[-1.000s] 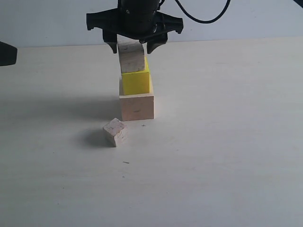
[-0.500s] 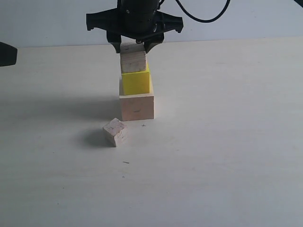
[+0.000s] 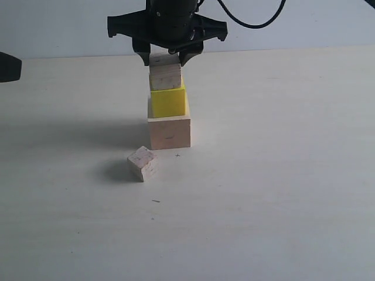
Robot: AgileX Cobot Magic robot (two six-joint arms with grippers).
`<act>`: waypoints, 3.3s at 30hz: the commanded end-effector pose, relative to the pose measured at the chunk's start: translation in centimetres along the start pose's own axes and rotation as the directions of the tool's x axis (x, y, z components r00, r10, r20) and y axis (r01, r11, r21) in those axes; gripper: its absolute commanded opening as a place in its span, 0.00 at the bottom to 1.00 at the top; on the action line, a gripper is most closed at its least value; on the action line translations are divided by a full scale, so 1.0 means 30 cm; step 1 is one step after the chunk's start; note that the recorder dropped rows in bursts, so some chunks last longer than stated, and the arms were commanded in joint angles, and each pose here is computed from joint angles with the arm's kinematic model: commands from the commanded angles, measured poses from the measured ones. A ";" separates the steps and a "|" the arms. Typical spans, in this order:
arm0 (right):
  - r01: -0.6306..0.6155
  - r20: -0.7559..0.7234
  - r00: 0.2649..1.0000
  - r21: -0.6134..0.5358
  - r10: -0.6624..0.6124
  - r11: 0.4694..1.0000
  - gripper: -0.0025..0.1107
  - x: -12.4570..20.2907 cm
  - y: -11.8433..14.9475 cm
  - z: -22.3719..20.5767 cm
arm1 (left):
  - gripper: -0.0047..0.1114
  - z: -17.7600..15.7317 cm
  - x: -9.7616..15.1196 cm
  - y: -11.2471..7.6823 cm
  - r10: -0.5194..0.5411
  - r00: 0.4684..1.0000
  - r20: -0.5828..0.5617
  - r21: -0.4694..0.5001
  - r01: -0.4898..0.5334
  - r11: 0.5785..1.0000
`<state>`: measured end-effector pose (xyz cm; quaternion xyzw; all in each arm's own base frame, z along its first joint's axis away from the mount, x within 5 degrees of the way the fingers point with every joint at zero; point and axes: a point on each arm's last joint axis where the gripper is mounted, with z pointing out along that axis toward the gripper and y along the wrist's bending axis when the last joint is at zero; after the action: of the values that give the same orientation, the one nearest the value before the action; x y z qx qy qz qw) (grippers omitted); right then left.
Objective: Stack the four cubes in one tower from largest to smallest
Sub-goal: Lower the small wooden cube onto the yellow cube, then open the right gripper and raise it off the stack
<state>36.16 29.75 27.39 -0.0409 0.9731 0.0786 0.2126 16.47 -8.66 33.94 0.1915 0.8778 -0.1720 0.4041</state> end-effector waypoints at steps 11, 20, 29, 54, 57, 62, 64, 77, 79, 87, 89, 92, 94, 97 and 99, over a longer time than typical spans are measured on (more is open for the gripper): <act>-0.002 0.000 1.000 0.024 0.002 1.000 0.08 -0.002 -0.007 -0.011 | 0.04 -0.005 0.003 -0.006 -0.001 1.000 0.007 0.009 0.001 1.000; -0.026 0.013 1.000 0.012 0.026 1.000 0.29 -0.006 -0.003 -0.011 | 0.04 -0.005 0.003 -0.006 -0.001 1.000 0.007 0.009 0.001 1.000; -0.026 0.013 1.000 0.012 0.026 1.000 0.63 -0.006 -0.003 -0.011 | 0.04 -0.005 0.003 -0.006 -0.001 1.000 0.005 0.009 0.001 1.000; 0.124 0.137 0.985 -0.106 -0.109 0.987 0.69 -0.012 -0.045 -0.388 | 0.04 -0.005 0.003 -0.006 -0.001 1.000 0.007 0.009 0.001 1.000; 0.186 0.133 0.976 -0.105 -0.172 0.977 0.51 0.006 -0.064 -0.455 | 0.04 -0.005 0.003 -0.006 0.001 1.000 0.007 0.009 -0.001 1.000; 0.279 0.163 0.952 -0.112 -0.259 0.954 0.05 0.023 -0.082 -0.522 | 0.04 -0.005 0.003 -0.006 0.003 1.000 0.007 0.007 -0.003 1.000; 0.302 0.149 0.948 -0.140 -0.282 0.943 0.02 0.046 -0.087 -0.535 | 0.04 -0.005 0.003 -0.004 0.011 1.000 0.008 0.001 -0.011 1.000; 0.381 0.110 0.924 -0.215 -0.365 0.899 0.02 0.403 -0.184 -0.415 | 0.05 0.152 0.093 0.034 0.025 0.994 -0.110 -0.023 -0.028 0.999; 0.365 0.091 0.931 -0.234 -0.354 0.901 0.02 0.450 -0.206 -0.394 | 0.10 0.185 0.101 0.033 0.016 0.990 -0.139 -0.002 -0.016 1.000; 0.327 -0.001 0.941 -0.241 -0.337 0.914 0.02 0.591 -0.301 -0.357 | 0.60 0.359 0.142 0.022 0.123 0.959 -0.254 0.163 -0.083 0.983; 0.327 0.007 0.942 -0.243 -0.335 0.913 0.02 0.599 -0.310 -0.367 | 0.62 0.400 0.156 0.021 0.134 0.952 -0.274 0.193 -0.082 0.978; 0.327 0.030 0.943 -0.251 -0.331 0.911 0.02 0.599 -0.315 -0.386 | 0.62 0.445 0.170 0.016 0.149 0.948 -0.281 0.243 -0.080 0.967; 0.331 0.045 0.943 -0.254 -0.331 0.909 0.02 0.599 -0.318 -0.399 | 0.62 0.469 0.179 0.011 0.167 0.945 -0.281 0.276 -0.087 0.957; 0.356 0.061 0.934 -0.255 -0.353 0.899 0.02 0.599 -0.321 -0.407 | 0.62 0.513 0.194 -0.009 0.241 0.934 -0.262 0.299 -0.159 0.941; 0.356 0.064 0.934 -0.256 -0.352 0.899 0.02 0.599 -0.322 -0.411 | 0.62 0.550 0.203 -0.033 0.293 0.926 -0.239 0.274 -0.225 0.935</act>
<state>16.07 17.39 29.38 -0.2362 0.9333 0.1654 0.2139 22.77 -15.00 19.78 0.3655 0.8710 -0.2106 0.2520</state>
